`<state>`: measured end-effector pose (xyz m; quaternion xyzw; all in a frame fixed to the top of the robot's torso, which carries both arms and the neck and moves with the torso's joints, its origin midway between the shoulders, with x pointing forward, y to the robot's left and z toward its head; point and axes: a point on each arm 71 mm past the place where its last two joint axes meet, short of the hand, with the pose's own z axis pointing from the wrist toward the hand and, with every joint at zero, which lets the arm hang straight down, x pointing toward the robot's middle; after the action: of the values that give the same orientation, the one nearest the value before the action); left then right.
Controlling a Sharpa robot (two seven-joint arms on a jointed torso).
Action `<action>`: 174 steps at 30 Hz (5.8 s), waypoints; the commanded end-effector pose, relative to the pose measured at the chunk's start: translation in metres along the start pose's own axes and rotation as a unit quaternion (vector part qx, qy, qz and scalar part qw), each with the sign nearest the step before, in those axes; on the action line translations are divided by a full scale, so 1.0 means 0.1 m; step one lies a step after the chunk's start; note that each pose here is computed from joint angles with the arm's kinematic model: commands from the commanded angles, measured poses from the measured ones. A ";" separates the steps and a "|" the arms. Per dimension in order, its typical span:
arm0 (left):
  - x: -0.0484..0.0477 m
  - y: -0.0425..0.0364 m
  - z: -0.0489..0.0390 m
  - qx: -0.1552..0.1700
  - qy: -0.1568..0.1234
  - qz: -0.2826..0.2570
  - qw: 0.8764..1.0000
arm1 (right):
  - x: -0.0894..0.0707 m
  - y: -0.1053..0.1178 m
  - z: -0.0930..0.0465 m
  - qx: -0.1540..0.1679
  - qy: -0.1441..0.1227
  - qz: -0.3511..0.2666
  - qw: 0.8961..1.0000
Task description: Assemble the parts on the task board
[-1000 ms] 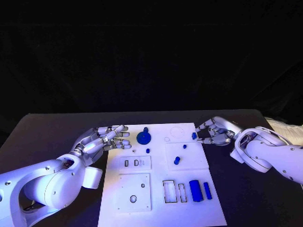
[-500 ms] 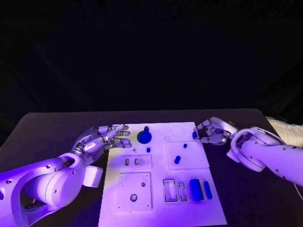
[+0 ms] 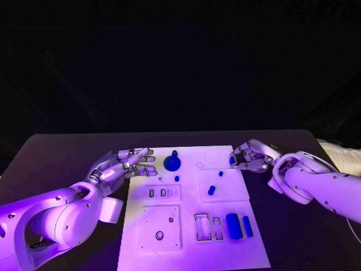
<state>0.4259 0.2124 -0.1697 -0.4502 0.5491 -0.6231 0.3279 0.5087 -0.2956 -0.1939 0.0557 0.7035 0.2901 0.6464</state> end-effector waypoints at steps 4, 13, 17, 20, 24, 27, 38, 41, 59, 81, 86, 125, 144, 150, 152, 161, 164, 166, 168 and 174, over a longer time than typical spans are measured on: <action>0.026 -0.004 0.004 0.001 0.011 -0.005 1.000 | 0.02 0.00 0.00 0.001 0.003 -0.002 1.000; 0.026 -0.003 0.005 0.000 0.012 -0.005 1.000 | 0.02 -0.01 0.01 0.005 0.004 -0.002 1.000; 0.025 -0.002 0.005 0.000 0.012 -0.005 1.000 | 0.02 -0.02 0.02 0.008 0.005 -0.002 1.000; 0.025 -0.002 0.005 0.000 0.012 -0.005 1.000 | 0.03 -0.02 0.03 0.010 0.006 -0.002 1.000; 0.024 -0.001 0.005 -0.001 0.012 -0.005 1.000 | 0.04 -0.01 0.03 0.012 0.007 -0.002 1.000; 0.024 0.000 0.005 -0.001 0.012 -0.005 1.000 | 0.04 0.00 0.04 0.013 0.007 -0.001 1.000; 0.027 0.005 0.007 -0.004 0.014 -0.006 1.000 | 0.05 0.01 0.06 0.014 0.008 -0.001 1.000; 0.028 0.006 0.006 -0.005 0.015 -0.007 1.000 | 0.06 0.01 0.06 0.013 0.008 -0.001 1.000; 0.028 0.007 0.006 -0.006 0.015 -0.007 1.000 | 0.07 0.02 0.08 0.016 0.006 -0.001 1.000; 0.020 0.008 0.004 -0.008 0.014 -0.006 1.000 | 0.03 0.11 0.10 -0.007 -0.032 0.010 0.999; 0.010 0.008 0.003 -0.008 0.013 -0.006 1.000 | 0.02 0.19 0.10 -0.008 -0.038 0.019 0.999; -0.174 0.055 0.120 -0.004 -0.021 -0.006 1.000 | 1.21 2.01 0.15 -0.114 0.088 -0.077 0.987; -0.148 0.059 0.125 -0.005 -0.017 -0.008 1.000 | 1.32 1.98 0.17 -0.099 0.099 -0.111 0.984; -0.149 0.060 0.125 -0.005 -0.016 -0.008 1.000 | 1.33 1.95 0.17 -0.087 0.100 -0.126 0.983; -0.149 0.061 0.125 -0.006 -0.016 -0.008 1.000 | 1.33 1.94 0.17 -0.085 0.099 -0.129 0.983; -0.156 0.062 0.125 -0.006 -0.016 -0.008 1.000 | 1.35 1.93 0.16 -0.078 0.110 -0.139 0.981; -0.158 0.063 0.126 -0.006 -0.016 -0.008 1.000 | 1.36 1.93 0.17 -0.076 0.114 -0.139 0.981; -0.158 0.063 0.126 -0.006 -0.016 -0.008 1.000 | 1.37 1.92 0.17 -0.075 0.117 -0.140 0.980; -0.157 0.064 0.126 -0.007 -0.015 -0.009 1.000 | 1.38 1.92 0.17 -0.072 0.119 -0.141 0.980; -0.159 0.065 0.125 -0.008 -0.015 -0.009 1.000 | 1.39 1.91 0.16 -0.067 0.127 -0.146 0.979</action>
<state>0.4433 0.2227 -0.1805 -0.4709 0.5466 -0.6066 0.3338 0.4474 -0.0667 -0.2123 -0.1158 0.7344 0.2723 0.6108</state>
